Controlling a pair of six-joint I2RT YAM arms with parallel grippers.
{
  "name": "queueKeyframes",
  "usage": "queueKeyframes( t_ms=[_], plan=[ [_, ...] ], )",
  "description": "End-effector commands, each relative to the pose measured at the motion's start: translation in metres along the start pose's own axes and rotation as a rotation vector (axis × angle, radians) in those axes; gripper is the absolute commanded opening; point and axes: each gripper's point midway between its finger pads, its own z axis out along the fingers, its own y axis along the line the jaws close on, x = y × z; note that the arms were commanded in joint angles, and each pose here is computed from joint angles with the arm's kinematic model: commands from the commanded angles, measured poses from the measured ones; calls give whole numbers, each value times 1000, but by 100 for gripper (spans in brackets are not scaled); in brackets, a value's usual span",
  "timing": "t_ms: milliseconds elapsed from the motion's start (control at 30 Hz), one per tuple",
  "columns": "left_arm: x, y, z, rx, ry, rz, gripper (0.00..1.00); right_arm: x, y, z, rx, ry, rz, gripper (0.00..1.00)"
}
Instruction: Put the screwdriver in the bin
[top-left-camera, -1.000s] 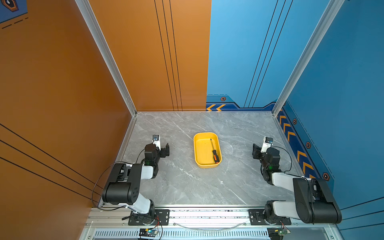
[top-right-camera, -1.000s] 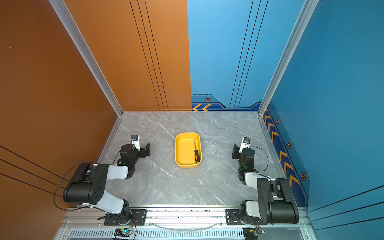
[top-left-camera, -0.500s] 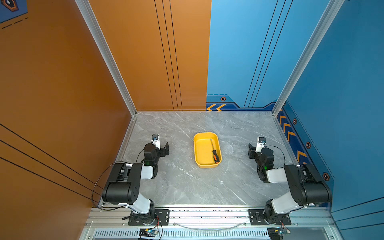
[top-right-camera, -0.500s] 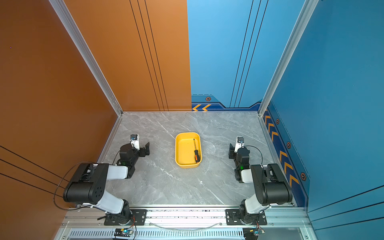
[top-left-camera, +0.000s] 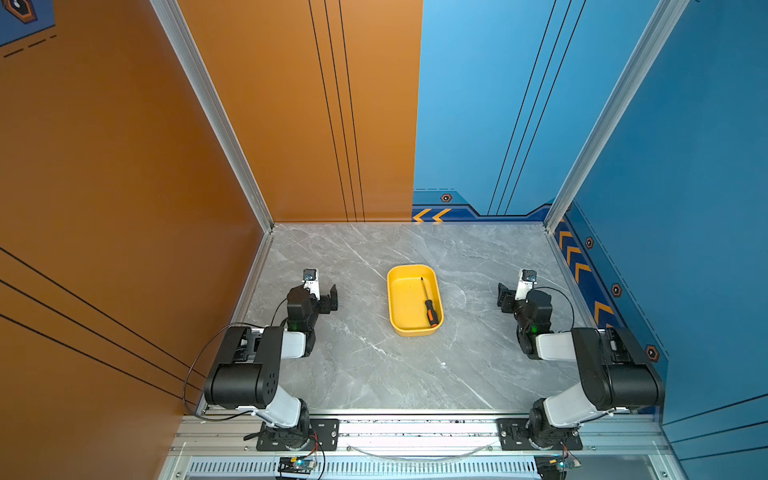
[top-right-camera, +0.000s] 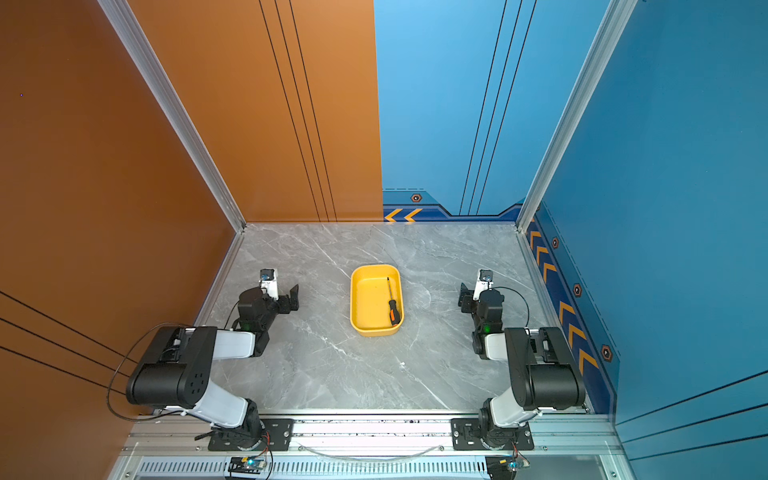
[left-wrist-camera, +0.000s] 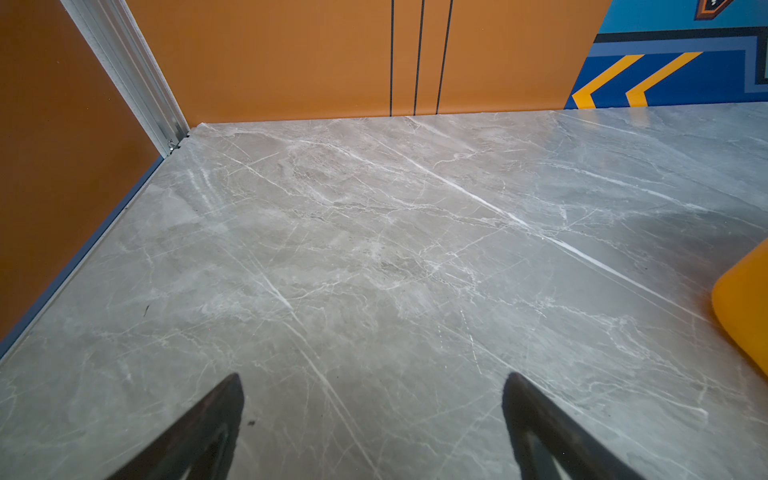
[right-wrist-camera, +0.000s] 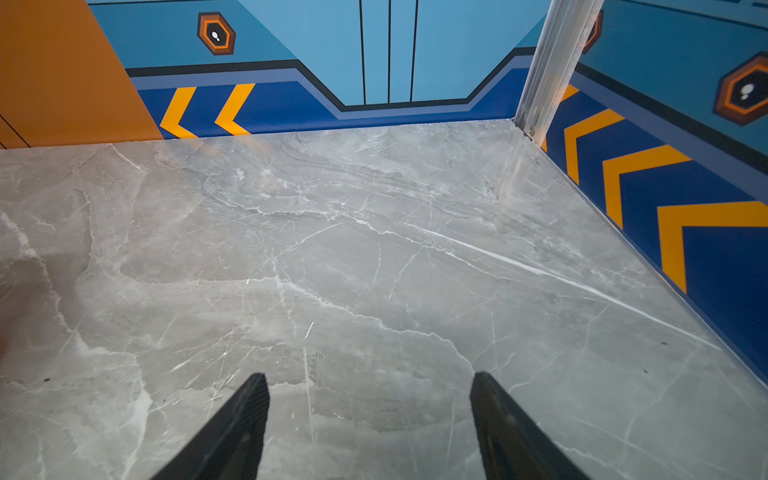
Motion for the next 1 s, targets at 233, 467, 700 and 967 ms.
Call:
queueKeyframes(
  t_ms=[233,467,700,967],
  plan=[
    [4,0,0,5,5,-6,98,0,2,2,-11,9,9,88],
    [4,0,0,2,4,-5,98,-1,2,3,-11,7,9,99],
    [4,1,0,-2,4,-7,98,0,2,2,-11,6,7,100],
    [3,4,0,-23,3,-12,98,0,2,2,-10,7,7,100]
  ],
)
